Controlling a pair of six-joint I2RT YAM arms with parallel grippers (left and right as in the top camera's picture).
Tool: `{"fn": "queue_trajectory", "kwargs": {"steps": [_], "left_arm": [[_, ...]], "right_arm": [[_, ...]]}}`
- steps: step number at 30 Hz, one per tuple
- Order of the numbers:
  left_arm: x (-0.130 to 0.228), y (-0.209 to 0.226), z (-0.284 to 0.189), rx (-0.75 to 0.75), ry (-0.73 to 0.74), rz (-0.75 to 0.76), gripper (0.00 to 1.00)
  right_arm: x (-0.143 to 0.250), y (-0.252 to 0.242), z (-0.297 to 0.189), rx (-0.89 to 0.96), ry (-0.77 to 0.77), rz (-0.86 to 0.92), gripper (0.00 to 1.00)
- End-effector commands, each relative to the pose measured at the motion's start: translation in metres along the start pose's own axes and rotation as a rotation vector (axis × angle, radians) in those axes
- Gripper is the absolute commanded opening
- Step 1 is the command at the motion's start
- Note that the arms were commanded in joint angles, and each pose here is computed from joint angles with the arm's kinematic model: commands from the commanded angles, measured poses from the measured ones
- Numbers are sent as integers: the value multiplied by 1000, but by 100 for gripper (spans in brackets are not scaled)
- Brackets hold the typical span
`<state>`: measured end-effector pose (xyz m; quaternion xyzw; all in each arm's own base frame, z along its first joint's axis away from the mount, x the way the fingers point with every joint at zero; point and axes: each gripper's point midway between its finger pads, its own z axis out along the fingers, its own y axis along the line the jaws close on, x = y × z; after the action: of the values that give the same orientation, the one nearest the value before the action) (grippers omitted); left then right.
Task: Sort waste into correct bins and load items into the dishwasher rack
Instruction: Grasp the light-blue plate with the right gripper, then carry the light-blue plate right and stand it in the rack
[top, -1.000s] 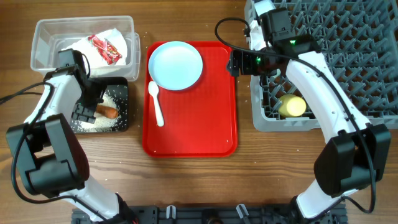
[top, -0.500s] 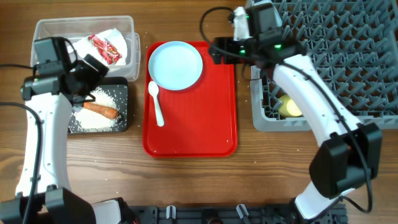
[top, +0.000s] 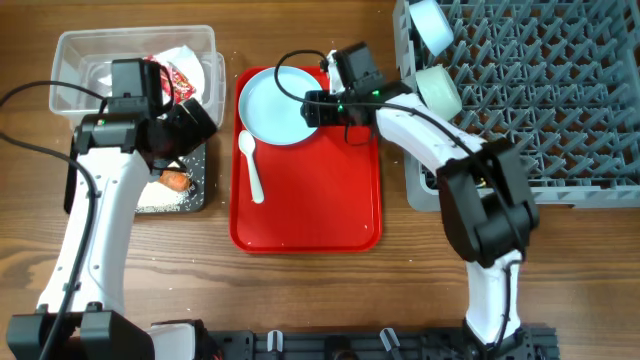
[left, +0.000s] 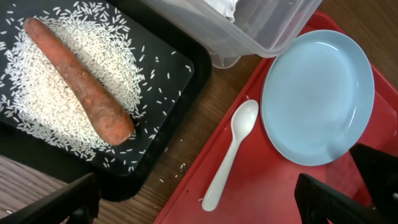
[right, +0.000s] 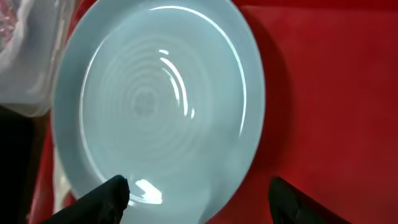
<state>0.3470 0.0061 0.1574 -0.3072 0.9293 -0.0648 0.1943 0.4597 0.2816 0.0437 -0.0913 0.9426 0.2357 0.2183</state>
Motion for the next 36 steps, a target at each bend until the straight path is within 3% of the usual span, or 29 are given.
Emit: {"fn": "queue_trajectory", "kwargs": {"steps": [1,9,20,29,31,33,36], "left_arm": [[-5,3,0,-30,-26,28,99],[-5,2,0,-28,-27,24,99],[-7,1,0,-25,-33,24,100],[-7,1,0,-25,-33,25,100],[-7,1,0,-24,-33,25,100],[-7,1,0,-23,-35,24,100],[-8,1,0,-22,-36,24,100]], "right_arm": [[7,-21,23,65,-2,13,73],[19,-38,45,110,14,21,57],[39,-78,41,318,78,-23,17],[67,-96,16,446,250,-53,14],[70,-94,3,455,292,-45,4],[57,-86,-16,448,269,-42,4],[9,-61,-72,411,107,-49,4]]}}
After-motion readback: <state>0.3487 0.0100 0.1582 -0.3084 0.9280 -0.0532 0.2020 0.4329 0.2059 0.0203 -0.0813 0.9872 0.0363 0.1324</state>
